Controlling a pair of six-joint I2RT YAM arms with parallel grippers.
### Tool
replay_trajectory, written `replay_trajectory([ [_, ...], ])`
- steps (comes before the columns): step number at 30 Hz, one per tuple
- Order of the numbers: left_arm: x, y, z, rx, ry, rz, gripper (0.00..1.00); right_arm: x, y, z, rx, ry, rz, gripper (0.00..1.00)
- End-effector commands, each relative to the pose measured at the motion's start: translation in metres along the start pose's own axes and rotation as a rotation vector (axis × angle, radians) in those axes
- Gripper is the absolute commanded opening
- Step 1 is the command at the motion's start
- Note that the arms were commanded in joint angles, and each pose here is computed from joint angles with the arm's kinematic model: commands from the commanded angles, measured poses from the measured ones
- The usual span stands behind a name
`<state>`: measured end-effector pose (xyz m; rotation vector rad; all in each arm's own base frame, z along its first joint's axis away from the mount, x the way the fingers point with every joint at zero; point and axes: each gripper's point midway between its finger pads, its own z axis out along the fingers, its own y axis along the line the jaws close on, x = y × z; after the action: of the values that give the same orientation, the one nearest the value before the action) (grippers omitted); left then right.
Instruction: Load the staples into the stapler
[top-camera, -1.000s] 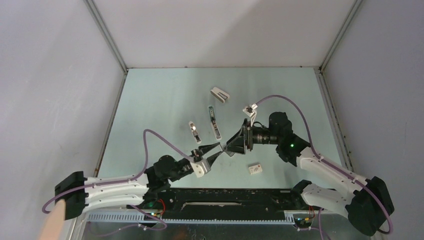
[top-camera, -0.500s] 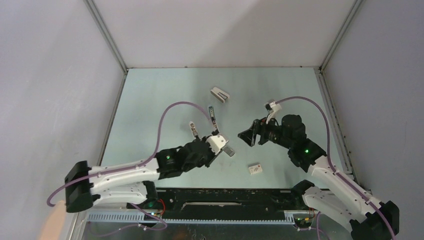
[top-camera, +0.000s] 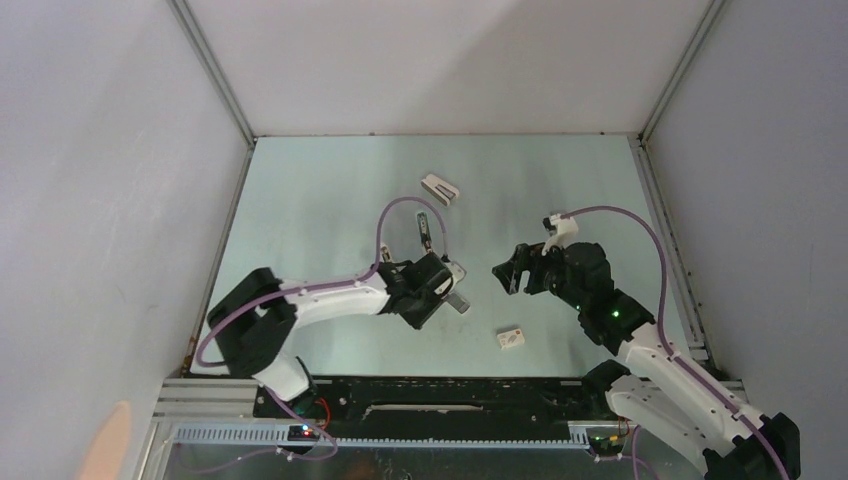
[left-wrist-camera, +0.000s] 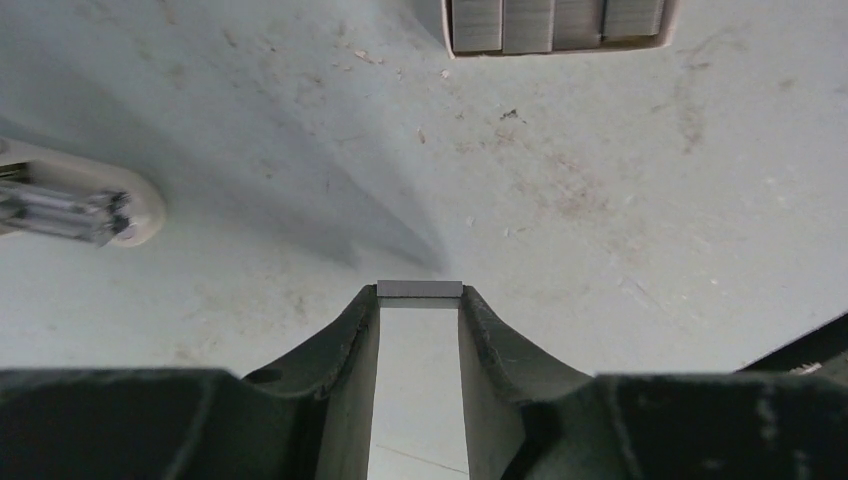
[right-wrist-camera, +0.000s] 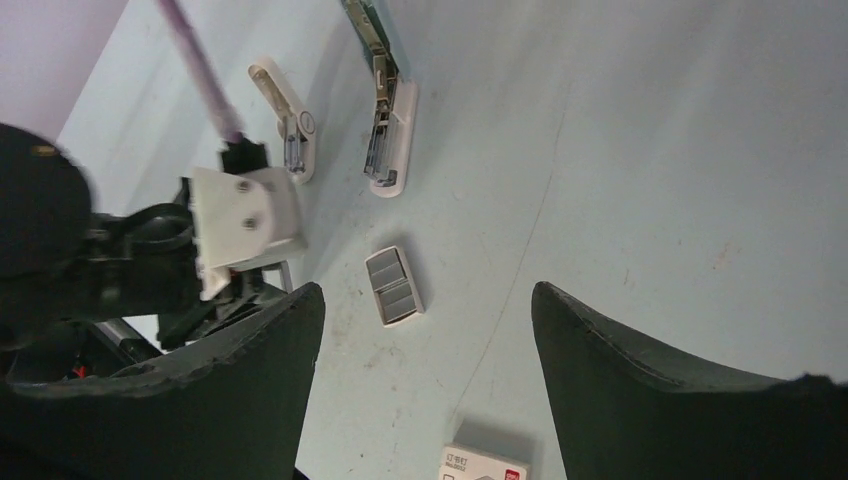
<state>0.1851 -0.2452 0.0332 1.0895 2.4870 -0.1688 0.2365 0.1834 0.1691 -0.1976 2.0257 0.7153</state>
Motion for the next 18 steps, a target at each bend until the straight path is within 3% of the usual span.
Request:
replay_trajectory([
  [1, 0.006, -0.007, 0.013, 0.082, 0.101, 0.008, 0.35, -0.015, -0.003, -0.004, 0.025, -0.071, -0.001, 0.78],
  [5, 0.011, -0.003, 0.022, 0.072, 0.167, 0.02, 0.37, -0.014, -0.002, -0.004, 0.02, -0.069, 0.0, 0.78],
  [9, 0.013, -0.003, 0.025, 0.075, 0.193, 0.021, 0.47, -0.014, -0.002, -0.004, 0.017, -0.067, 0.0, 0.78],
  [13, 0.01, -0.001, 0.022, 0.059, 0.181, -0.01, 0.57, -0.014, -0.002, -0.005, 0.019, -0.068, -0.001, 0.78],
  [18, -0.002, 0.004, 0.008, 0.002, 0.112, -0.115, 0.61, -0.014, -0.002, -0.004, 0.019, -0.067, 0.0, 0.78],
])
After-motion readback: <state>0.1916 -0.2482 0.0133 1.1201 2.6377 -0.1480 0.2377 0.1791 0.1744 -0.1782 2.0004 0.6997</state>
